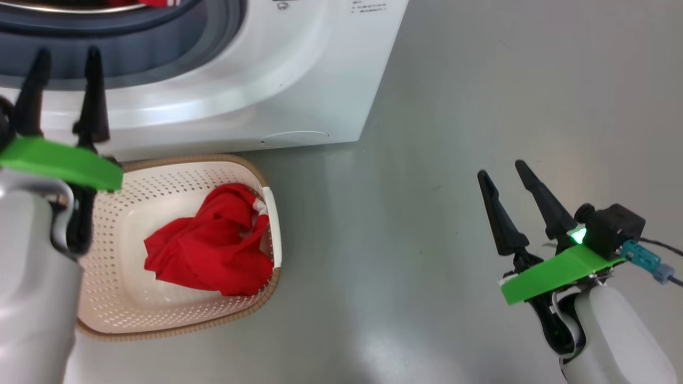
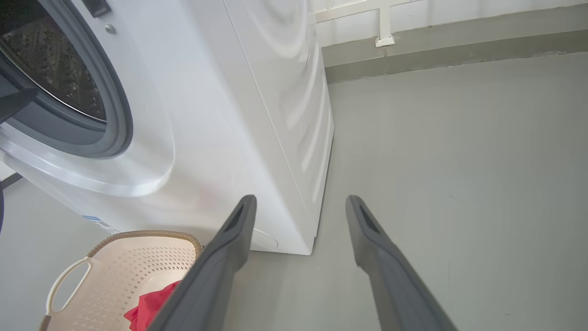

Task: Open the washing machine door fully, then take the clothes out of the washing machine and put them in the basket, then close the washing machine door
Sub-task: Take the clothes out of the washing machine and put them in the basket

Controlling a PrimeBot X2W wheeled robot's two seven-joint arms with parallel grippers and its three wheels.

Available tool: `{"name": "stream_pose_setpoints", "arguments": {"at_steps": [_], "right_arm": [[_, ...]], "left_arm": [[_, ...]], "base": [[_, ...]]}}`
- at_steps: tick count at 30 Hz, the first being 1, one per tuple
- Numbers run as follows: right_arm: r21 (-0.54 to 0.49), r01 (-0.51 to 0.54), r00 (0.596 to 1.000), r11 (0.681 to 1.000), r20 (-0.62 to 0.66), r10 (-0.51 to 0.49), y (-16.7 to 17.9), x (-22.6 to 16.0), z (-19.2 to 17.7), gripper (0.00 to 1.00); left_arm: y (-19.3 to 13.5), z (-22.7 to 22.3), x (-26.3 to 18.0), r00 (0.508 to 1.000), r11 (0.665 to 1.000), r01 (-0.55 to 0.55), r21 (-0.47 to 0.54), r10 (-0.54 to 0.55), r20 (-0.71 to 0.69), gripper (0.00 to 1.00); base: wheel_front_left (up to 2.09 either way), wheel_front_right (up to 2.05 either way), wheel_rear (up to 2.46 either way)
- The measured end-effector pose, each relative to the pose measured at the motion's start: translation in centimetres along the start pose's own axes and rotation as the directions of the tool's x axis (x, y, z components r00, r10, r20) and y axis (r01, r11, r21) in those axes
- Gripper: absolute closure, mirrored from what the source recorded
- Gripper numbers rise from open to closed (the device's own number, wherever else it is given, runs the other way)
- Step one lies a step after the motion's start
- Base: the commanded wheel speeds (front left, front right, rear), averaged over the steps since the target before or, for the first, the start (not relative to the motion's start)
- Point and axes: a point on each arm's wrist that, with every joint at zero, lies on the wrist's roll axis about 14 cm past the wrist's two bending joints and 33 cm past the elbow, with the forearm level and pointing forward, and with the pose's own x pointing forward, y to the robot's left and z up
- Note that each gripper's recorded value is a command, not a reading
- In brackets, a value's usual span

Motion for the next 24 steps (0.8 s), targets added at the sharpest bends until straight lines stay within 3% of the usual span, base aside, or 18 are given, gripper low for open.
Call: {"name": "stream_pose_setpoints", "arguments": {"at_steps": [24], "right_arm": [[-0.008, 0.035, 0.999, 0.999, -0.036, -0.035, -1.5, 0.4, -1.6, 0.0]], "left_arm": [[-3.6, -2.7, 7.8, 0.97, 0.986, 0.169, 0.005, -0.165, -0.179, 0.0]], "base": [[0.0, 0.0, 0.0]]}}
